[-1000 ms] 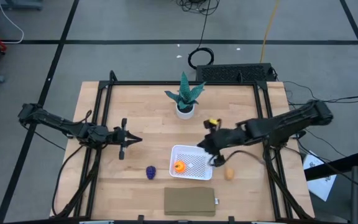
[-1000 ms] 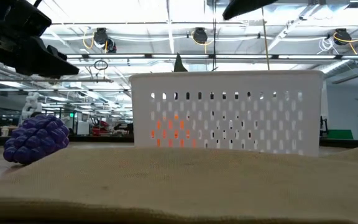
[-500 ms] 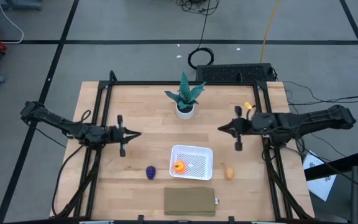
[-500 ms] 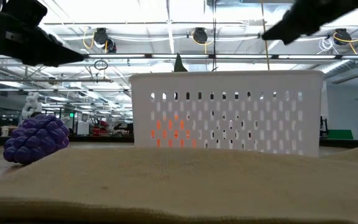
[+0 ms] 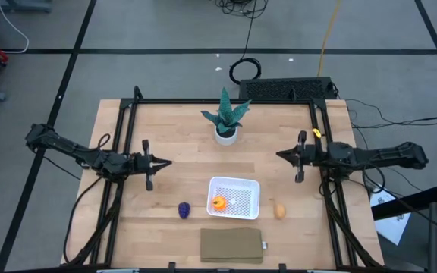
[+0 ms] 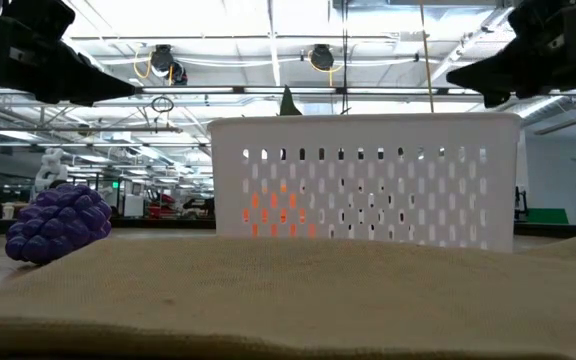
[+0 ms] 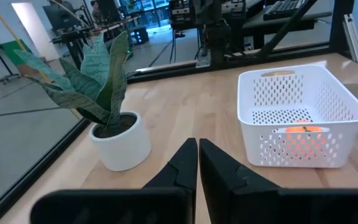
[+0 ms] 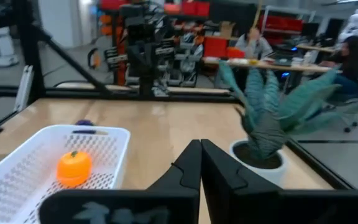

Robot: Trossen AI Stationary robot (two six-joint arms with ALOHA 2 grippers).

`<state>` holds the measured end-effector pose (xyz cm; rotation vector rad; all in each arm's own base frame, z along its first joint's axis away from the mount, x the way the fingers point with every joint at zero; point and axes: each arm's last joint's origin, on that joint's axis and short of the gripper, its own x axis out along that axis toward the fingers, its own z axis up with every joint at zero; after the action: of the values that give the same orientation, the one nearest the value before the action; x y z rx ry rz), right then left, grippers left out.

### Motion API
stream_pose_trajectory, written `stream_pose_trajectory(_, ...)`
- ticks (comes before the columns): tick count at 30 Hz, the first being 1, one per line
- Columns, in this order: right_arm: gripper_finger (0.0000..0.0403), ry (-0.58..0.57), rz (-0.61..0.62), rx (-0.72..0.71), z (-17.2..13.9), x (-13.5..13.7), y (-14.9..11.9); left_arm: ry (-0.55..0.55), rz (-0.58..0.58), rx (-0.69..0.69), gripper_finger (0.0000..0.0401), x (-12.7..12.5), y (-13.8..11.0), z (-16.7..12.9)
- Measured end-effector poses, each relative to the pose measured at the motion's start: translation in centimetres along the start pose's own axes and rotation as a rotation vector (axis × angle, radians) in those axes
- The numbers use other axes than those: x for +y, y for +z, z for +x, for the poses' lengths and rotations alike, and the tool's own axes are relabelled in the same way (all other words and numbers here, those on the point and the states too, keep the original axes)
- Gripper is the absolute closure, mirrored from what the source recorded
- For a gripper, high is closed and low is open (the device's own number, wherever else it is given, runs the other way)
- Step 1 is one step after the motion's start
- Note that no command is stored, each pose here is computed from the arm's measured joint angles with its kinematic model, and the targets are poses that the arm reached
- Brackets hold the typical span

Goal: Pick and placing Produce into tupperware
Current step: Put the purple grapes into the white basket

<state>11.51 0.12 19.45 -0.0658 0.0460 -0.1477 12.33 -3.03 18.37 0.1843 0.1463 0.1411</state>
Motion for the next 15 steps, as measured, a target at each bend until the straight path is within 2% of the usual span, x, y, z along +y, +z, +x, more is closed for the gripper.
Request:
stream_pose_trajectory(6, 0.0403, -0.024, 0.057, -0.031, -0.54, -0.45, -0.27, 0.000, 0.004, 0.000, 0.0380, 0.00, 0.00, 0.00)
stream_pose_trajectory(10, 0.0403, 0.072, 0.070, -0.061, -0.84, -0.24, -0.04, -0.001, 0.017, 0.003, 0.0380, -0.01, -0.04, 0.00)
stream_pose_trajectory(15, 0.0403, 0.068, 0.063, -0.033, -0.89, -0.29, -0.33, -0.070, 0.003, 0.023, 0.0380, -0.23, -0.30, -0.01)
